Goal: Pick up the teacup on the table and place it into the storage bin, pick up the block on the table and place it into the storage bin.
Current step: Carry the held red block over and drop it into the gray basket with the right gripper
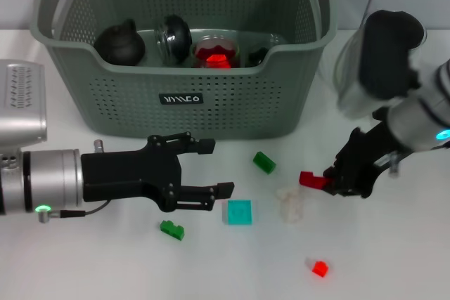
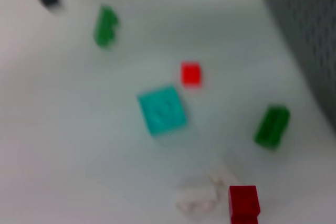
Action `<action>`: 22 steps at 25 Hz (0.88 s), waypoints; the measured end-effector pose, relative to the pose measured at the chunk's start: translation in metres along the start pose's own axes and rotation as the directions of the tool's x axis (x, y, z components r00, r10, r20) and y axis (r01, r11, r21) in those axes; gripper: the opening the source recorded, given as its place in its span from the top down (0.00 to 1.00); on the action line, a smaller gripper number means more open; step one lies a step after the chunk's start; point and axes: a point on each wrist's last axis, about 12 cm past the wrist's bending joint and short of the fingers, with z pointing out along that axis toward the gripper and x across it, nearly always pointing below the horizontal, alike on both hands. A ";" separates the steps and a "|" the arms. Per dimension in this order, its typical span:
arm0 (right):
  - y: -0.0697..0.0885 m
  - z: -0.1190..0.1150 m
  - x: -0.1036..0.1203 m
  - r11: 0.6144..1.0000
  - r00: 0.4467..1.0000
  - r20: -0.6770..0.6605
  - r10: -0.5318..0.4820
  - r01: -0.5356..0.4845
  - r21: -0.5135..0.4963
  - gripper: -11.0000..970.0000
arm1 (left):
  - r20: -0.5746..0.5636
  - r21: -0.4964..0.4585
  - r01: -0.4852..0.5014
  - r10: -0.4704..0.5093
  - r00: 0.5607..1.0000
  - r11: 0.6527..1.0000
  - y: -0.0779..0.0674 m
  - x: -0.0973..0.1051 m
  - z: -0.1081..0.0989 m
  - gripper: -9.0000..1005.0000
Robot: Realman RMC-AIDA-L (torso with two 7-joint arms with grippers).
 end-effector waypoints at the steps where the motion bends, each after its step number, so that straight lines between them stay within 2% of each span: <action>1: 0.002 -0.010 -0.003 1.000 1.000 0.017 0.001 -0.001 -0.002 0.79 | 0.001 -0.004 0.001 -0.001 1.000 1.000 0.000 0.000 -0.001 0.15; 5: 0.020 -0.079 -0.023 0.999 0.984 0.176 -0.019 0.025 -0.033 0.79 | 0.011 -0.027 0.010 -0.010 1.000 1.000 0.001 0.003 -0.008 0.15; 7: 0.027 -0.118 -0.037 0.999 0.952 0.304 -0.042 0.049 -0.017 0.79 | 0.014 -0.037 0.013 -0.013 1.000 0.999 0.001 0.004 -0.010 0.15; 9: 0.026 -0.148 -0.052 0.998 0.908 0.415 -0.058 0.057 0.014 0.79 | 0.014 -0.039 0.011 -0.011 1.000 0.999 0.001 0.004 -0.010 0.15; 11: 0.016 -0.164 -0.067 0.998 0.868 0.494 -0.054 0.033 0.052 0.79 | 0.014 -0.038 0.007 -0.006 1.000 0.999 0.001 0.004 -0.010 0.15; 14: -0.010 -0.159 -0.089 0.993 0.838 0.545 -0.026 -0.040 0.110 0.79 | 0.013 -0.034 0.002 -0.001 1.000 0.999 0.001 0.004 -0.008 0.15; 19: -0.055 -0.117 -0.117 0.984 0.853 0.521 -0.010 -0.083 0.155 0.79 | 0.016 -0.033 0.000 0.001 1.000 0.999 0.002 0.003 -0.006 0.15; 22: -0.069 -0.096 -0.123 0.980 0.865 0.502 -0.019 -0.082 0.180 0.79 | 0.018 -0.032 -0.001 0.001 1.000 0.999 0.002 0.002 -0.006 0.15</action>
